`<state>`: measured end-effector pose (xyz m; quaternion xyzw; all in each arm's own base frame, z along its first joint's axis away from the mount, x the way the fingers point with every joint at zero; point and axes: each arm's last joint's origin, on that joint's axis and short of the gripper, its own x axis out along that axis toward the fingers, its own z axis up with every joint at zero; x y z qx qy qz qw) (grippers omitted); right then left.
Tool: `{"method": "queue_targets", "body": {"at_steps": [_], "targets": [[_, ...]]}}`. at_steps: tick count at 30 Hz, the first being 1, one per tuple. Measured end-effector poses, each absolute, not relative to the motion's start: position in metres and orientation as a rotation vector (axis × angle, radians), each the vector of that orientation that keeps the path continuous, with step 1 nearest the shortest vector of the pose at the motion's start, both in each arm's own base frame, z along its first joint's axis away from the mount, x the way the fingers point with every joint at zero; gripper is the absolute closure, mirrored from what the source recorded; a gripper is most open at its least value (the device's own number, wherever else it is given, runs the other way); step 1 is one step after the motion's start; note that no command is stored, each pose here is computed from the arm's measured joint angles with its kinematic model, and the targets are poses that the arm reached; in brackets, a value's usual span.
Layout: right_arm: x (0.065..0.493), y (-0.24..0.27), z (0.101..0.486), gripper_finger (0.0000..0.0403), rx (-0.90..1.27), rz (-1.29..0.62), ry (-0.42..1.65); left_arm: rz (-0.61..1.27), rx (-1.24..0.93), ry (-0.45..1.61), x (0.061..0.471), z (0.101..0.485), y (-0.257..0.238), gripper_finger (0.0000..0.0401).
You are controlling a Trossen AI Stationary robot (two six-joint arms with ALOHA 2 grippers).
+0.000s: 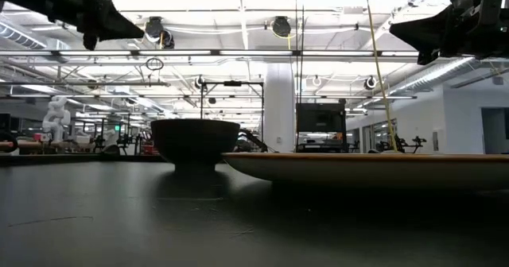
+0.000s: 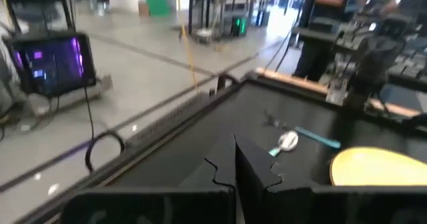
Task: Set table place
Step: Put the black bowl on the yellow plate
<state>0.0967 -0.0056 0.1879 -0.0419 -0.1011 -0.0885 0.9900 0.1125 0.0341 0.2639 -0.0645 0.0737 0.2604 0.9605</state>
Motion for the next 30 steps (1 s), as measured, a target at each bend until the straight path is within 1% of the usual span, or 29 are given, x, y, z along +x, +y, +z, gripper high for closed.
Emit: {"method": "queue_targets", "body": {"at_steps": [6,10,13,19,22,26,30], "targets": [[0.097,-0.006,0.188,0.0403,-0.083,-0.177,-0.201,0.581,-0.204,0.263,0.132,0.267,0.042,0.04],[0.097,-0.006,0.187,0.0403,-0.076,-0.176,-0.194,0.602,-0.196,0.332,0.143,0.264,0.047,0.04],[0.097,-0.006,0.187,0.0403,-0.076,-0.176,-0.19,0.607,-0.191,0.344,0.146,0.264,0.051,0.04],[0.097,-0.006,0.186,0.0403,-0.076,-0.176,-0.188,0.583,-0.188,0.348,0.147,0.263,0.054,0.04],[0.097,-0.006,0.187,0.0403,-0.075,-0.176,-0.188,0.52,-0.214,0.366,0.15,0.263,0.056,0.04],[0.097,-0.006,0.186,0.0403,-0.076,-0.176,-0.188,0.479,-0.245,0.42,0.158,0.271,0.062,0.0401],[0.097,-0.006,0.186,0.0403,-0.076,-0.176,-0.188,0.459,-0.221,0.5,0.169,0.281,0.068,0.0401]]}}
